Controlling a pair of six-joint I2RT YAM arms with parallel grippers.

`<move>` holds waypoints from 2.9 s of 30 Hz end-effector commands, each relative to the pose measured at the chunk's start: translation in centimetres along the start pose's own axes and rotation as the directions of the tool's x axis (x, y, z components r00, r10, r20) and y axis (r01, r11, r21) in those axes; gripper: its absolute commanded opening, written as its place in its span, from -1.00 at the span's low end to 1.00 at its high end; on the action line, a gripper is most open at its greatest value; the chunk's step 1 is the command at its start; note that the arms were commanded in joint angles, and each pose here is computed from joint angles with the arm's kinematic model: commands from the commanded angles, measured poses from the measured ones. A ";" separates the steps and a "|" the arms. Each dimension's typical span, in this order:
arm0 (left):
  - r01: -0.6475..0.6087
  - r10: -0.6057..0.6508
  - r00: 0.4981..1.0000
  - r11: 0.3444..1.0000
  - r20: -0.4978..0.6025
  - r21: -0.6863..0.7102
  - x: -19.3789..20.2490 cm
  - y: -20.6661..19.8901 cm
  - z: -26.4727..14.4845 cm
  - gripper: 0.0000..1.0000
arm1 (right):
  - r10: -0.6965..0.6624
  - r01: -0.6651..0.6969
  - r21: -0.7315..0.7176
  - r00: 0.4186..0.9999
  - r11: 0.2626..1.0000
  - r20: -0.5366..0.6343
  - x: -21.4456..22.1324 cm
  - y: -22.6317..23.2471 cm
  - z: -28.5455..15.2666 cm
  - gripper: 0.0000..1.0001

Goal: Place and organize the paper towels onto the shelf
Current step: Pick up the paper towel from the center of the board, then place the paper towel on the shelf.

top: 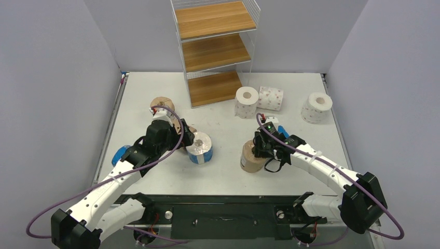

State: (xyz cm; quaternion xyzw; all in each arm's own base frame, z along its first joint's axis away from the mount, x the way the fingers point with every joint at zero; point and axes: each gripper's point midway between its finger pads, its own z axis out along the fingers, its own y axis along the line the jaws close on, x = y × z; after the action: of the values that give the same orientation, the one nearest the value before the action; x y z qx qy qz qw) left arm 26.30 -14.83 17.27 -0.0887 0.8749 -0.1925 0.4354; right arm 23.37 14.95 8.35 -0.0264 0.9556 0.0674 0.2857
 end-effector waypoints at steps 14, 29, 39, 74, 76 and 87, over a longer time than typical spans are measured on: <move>0.057 -0.052 0.989 0.998 0.140 -0.035 -3.5 0.1 -0.8 0.93 | -0.011 0.012 -0.013 0.995 1.000 0.101 -3.6 0.6 -3.4 -0.47; 0.101 -0.090 0.978 0.994 0.189 -0.051 -4.7 0.3 -1.2 0.93 | 0.035 -0.014 -0.077 0.958 0.997 0.284 -12.7 3.3 -10.1 -0.49; 0.181 -0.177 0.941 0.983 0.288 0.012 -9.9 -1.8 -2.8 0.93 | 0.075 -0.035 -0.111 0.921 0.993 0.382 -21.0 6.6 -11.7 -0.47; -0.382 0.123 0.701 0.897 0.702 0.223 -20.8 -12.6 -0.9 0.93 | 0.402 -0.245 -0.349 0.762 0.904 0.508 -37.4 14.6 -10.8 -0.37; -0.428 0.166 0.677 0.881 0.717 0.200 -20.8 -12.9 -0.5 0.93 | 0.410 -0.248 -0.361 0.765 0.899 0.496 -37.5 15.1 -10.3 -0.35; -0.600 0.309 0.585 0.787 0.750 0.143 -20.5 -15.3 1.8 0.93 | 0.425 -0.244 -0.401 0.778 0.883 0.462 -37.3 16.8 -9.4 -0.23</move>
State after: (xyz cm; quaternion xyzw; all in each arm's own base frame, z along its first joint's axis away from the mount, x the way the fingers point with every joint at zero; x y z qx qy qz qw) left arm 39.77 -21.43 33.25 0.1283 0.6421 -0.1937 0.7306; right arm 47.60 29.35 34.27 0.1132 0.8391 0.2222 0.4835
